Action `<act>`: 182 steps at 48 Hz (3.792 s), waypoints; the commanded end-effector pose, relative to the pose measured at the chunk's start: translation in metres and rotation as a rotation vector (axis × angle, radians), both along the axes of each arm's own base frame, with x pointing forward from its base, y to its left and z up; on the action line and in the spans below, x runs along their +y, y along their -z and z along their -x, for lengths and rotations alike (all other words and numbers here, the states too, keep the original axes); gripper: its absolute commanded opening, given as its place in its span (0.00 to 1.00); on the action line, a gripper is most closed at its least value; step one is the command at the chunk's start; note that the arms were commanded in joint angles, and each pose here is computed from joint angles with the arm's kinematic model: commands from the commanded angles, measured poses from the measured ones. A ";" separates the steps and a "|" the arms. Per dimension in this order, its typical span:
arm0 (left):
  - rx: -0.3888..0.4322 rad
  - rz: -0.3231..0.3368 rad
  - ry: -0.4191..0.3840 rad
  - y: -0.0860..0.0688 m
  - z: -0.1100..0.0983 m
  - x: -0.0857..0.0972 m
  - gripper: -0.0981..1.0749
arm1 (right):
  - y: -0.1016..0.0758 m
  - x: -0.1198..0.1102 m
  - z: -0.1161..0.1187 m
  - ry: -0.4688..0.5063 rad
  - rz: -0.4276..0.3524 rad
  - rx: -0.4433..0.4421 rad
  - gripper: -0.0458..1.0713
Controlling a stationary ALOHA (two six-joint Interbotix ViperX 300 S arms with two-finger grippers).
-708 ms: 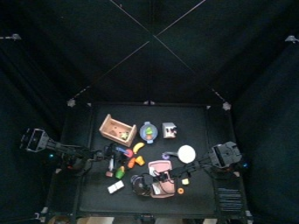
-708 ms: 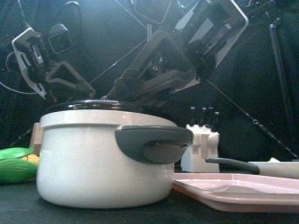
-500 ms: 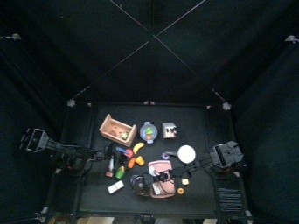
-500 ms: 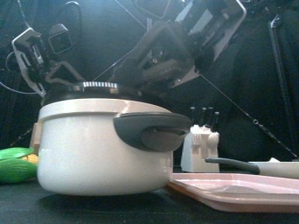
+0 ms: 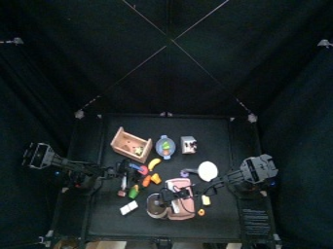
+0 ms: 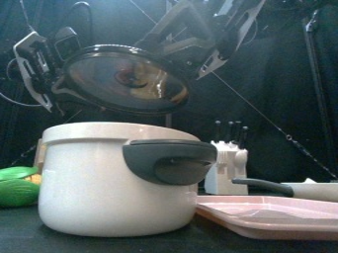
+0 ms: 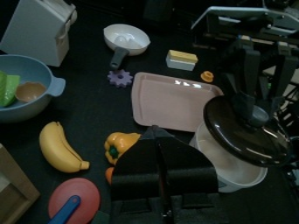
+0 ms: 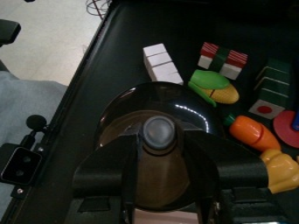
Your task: Place pot lid on pan
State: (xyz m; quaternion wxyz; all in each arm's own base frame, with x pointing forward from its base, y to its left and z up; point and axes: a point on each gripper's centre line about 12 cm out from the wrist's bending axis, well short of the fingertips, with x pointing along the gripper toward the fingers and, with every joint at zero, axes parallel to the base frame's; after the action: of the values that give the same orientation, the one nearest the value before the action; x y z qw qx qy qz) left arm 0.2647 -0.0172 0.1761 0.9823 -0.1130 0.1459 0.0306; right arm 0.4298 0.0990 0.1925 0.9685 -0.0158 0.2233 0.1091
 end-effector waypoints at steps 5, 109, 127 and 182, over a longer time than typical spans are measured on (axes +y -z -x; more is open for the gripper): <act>-0.018 0.000 0.001 -0.004 -0.002 -0.001 0.06 | -0.038 -0.014 0.021 0.026 -0.024 -0.081 0.65; -0.008 0.000 0.005 -0.002 -0.001 -0.001 0.06 | -0.028 -0.145 0.218 0.607 -0.395 0.031 0.66; -0.006 0.001 0.004 -0.002 -0.001 -0.001 0.06 | -0.058 -0.164 0.241 0.668 -0.342 0.071 0.66; -0.008 0.001 0.004 -0.002 -0.001 -0.001 0.06 | -0.009 -0.141 0.256 0.844 -0.412 0.180 0.67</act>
State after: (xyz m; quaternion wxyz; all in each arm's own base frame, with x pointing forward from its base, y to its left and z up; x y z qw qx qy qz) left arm 0.2630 -0.0175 0.1743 0.9819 -0.1120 0.1497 0.0295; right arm 0.1704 -0.0445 0.1988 0.8862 0.2819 0.2662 -0.2537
